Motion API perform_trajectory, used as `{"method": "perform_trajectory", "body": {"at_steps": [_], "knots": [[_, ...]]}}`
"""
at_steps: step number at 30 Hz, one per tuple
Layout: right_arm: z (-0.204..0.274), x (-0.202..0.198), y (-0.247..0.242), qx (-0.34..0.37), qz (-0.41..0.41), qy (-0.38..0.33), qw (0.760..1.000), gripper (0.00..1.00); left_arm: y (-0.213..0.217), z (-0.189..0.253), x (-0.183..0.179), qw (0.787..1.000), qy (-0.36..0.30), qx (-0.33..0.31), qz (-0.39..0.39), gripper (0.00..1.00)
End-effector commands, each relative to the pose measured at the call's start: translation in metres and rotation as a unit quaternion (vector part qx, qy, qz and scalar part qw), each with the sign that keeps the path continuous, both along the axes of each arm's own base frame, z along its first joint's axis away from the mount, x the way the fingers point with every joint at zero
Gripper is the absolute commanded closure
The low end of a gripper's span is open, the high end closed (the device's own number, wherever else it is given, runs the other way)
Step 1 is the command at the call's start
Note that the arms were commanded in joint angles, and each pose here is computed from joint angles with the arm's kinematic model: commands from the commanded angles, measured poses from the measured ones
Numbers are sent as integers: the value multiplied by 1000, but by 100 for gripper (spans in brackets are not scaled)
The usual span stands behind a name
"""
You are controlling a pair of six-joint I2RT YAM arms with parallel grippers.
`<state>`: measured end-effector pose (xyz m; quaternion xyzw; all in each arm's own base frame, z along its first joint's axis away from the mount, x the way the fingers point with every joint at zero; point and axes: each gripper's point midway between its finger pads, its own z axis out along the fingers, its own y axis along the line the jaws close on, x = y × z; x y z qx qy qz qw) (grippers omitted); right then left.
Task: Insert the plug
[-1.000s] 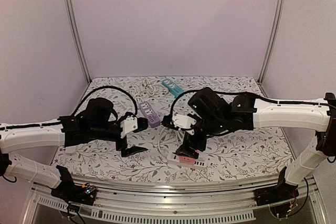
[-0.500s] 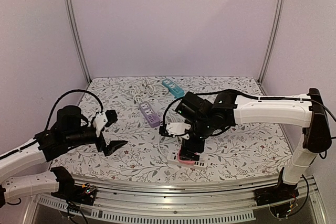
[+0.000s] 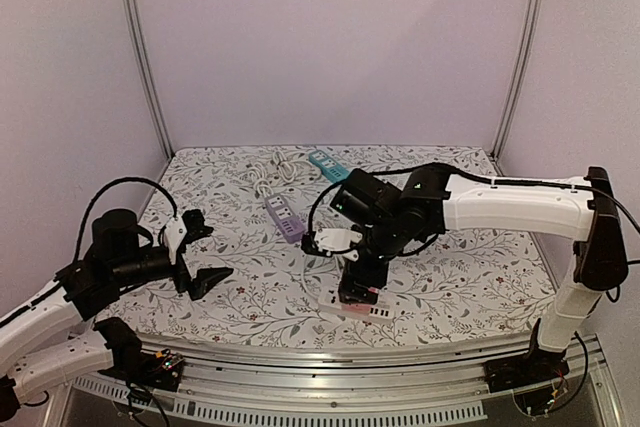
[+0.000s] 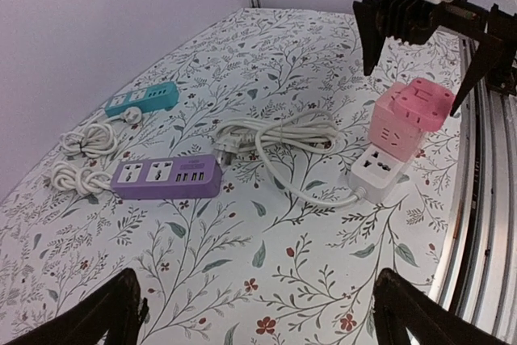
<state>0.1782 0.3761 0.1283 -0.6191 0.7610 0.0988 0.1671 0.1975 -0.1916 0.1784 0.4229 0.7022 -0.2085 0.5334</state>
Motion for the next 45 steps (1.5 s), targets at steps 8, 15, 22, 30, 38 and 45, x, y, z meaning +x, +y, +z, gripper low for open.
{"method": "perform_trajectory", "body": {"at_steps": [8,15,22,30,38,45], "knots": [[-3,-1,-16,-48,-10,-30,998,1,3,-7,-2,1000,10,-9,1,1],[-34,10,-22,-120,-9,-50,991,1,6,-7,0,1000,17,-15,4,2],[-47,18,-23,-141,-25,-61,988,2,7,-5,0,1000,17,-19,3,2],[-56,21,-28,-144,-59,-58,986,11,8,-6,0,1000,18,-20,3,2],[-49,57,-55,-148,-164,-96,971,13,7,-5,-1,1000,16,-22,0,3],[-46,69,-76,-151,-214,-110,959,14,7,-5,-1,1000,15,-22,-1,2]]}}
